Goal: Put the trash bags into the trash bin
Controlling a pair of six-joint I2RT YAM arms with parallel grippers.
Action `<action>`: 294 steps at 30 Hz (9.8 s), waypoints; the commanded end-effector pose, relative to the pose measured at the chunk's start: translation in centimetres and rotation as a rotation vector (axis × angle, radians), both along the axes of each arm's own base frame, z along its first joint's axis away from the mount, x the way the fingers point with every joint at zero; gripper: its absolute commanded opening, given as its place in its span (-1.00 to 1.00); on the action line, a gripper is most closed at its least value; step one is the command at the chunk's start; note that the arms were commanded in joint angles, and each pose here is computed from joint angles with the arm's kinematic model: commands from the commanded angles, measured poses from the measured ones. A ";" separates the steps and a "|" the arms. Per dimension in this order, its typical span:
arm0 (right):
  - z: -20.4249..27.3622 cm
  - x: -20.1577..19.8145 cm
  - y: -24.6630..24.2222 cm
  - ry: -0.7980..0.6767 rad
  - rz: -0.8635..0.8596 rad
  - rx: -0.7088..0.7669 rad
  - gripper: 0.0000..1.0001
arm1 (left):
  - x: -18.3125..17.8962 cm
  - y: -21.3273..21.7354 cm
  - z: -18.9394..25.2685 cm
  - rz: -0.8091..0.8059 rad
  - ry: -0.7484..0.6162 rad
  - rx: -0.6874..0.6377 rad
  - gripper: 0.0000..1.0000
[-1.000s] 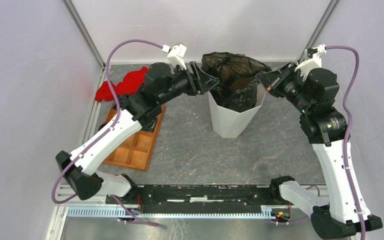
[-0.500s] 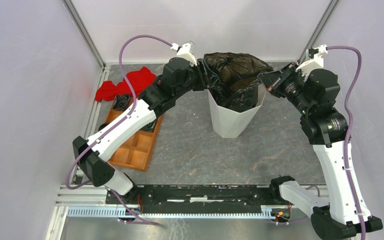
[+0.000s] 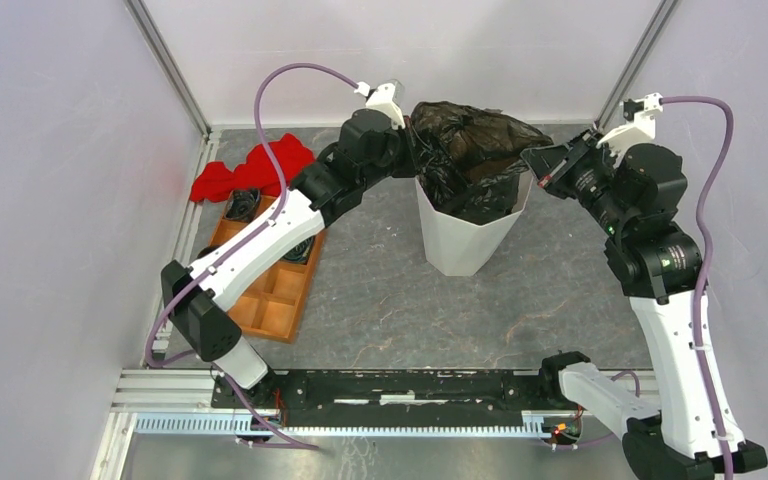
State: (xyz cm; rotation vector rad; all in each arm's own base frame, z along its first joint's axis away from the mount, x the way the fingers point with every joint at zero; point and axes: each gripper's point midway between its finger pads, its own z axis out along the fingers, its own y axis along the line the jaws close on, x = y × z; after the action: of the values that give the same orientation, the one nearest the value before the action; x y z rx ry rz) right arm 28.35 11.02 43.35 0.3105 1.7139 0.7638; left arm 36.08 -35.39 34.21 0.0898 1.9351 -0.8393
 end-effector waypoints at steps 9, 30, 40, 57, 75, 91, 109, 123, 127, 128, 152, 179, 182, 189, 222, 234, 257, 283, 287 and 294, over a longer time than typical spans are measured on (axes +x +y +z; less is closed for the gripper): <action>-0.9 -2.7 -5.8 -0.099 -0.171 -0.368 -1.00 | -6.1 3.2 6.3 -0.161 0.006 -0.185 -0.96; -9.3 -1.7 -7.7 0.025 -0.113 -0.731 -0.89 | -9.3 7.5 0.8 -0.246 0.136 -0.176 -0.96; -5.8 -2.3 -3.2 -0.116 0.089 -0.614 -0.66 | -12.2 5.2 1.8 -0.457 0.138 -0.333 -0.96; -2.5 0.1 -3.5 -0.213 0.090 -0.759 0.72 | -9.9 1.0 5.0 -0.525 0.128 -0.452 -0.96; -2.1 8.6 2.5 -0.394 0.305 -0.770 0.96 | -10.3 -0.9 3.1 -0.536 0.224 -0.434 -0.96; -3.4 8.7 3.8 -0.262 0.323 -0.565 -1.00 | -6.1 7.8 6.1 -0.085 -0.068 -0.066 0.79; -7.1 8.9 3.2 -0.102 0.338 -0.592 -1.00 | -1.3 4.1 4.3 -0.063 -0.058 0.093 0.29; -9.5 10.5 1.8 -0.043 0.271 -0.657 -0.83 | -0.5 1.9 1.7 -0.135 0.000 0.127 -0.96; -7.5 9.7 0.7 -0.077 0.215 -0.680 -0.35 | 0.0 2.7 1.6 -0.102 -0.006 0.155 -0.96; -7.3 9.6 0.4 -0.074 0.201 -0.690 -0.25 | 0.1 2.8 1.7 -0.099 -0.005 0.154 -0.96; -7.3 12.5 0.3 -0.110 0.147 -0.638 -0.97 | 1.8 4.6 2.1 -0.024 -0.036 0.166 -0.96; -11.2 18.9 -1.8 -0.046 0.186 -0.566 -1.00 | 6.5 4.4 -6.8 -0.074 0.171 0.080 -0.96; -12.6 19.2 -2.4 -0.011 0.184 -0.559 -1.00 | 6.5 4.0 -7.9 -0.087 0.206 0.070 -0.96; -17.0 17.9 -4.0 0.062 0.171 -0.529 -1.00 | 6.2 3.5 -9.7 -0.105 0.256 0.061 -0.96; -4.6 3.7 -9.9 -0.015 -0.182 -0.614 0.75 | -0.2 7.3 -9.8 -0.135 0.272 0.125 -0.05; -5.7 -0.4 -8.5 -0.110 -0.232 -0.349 0.86 | -6.1 9.7 -1.0 -0.151 0.104 -0.038 0.98; -9.6 2.6 -8.6 -0.110 -0.267 -0.268 0.33 | -4.9 5.1 -1.3 -0.121 0.422 -0.650 0.85; -9.2 -1.0 -5.7 -0.125 -0.049 -0.374 0.94 | -7.3 1.9 -2.3 -0.291 0.393 -0.533 -0.93; -8.5 -1.5 -5.3 -0.155 -0.037 -0.352 0.96 | -8.0 1.5 -3.5 -0.320 0.418 -0.492 -0.96; -7.9 -1.6 -2.9 -0.155 0.074 -0.247 0.96 | -9.4 0.6 -4.1 -0.379 0.432 -0.468 -0.96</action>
State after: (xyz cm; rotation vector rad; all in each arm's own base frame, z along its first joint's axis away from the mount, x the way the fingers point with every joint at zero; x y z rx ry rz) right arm 27.07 6.63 33.69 0.0514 1.7016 0.5051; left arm 28.02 -34.01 28.73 -0.1746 2.1308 -1.6346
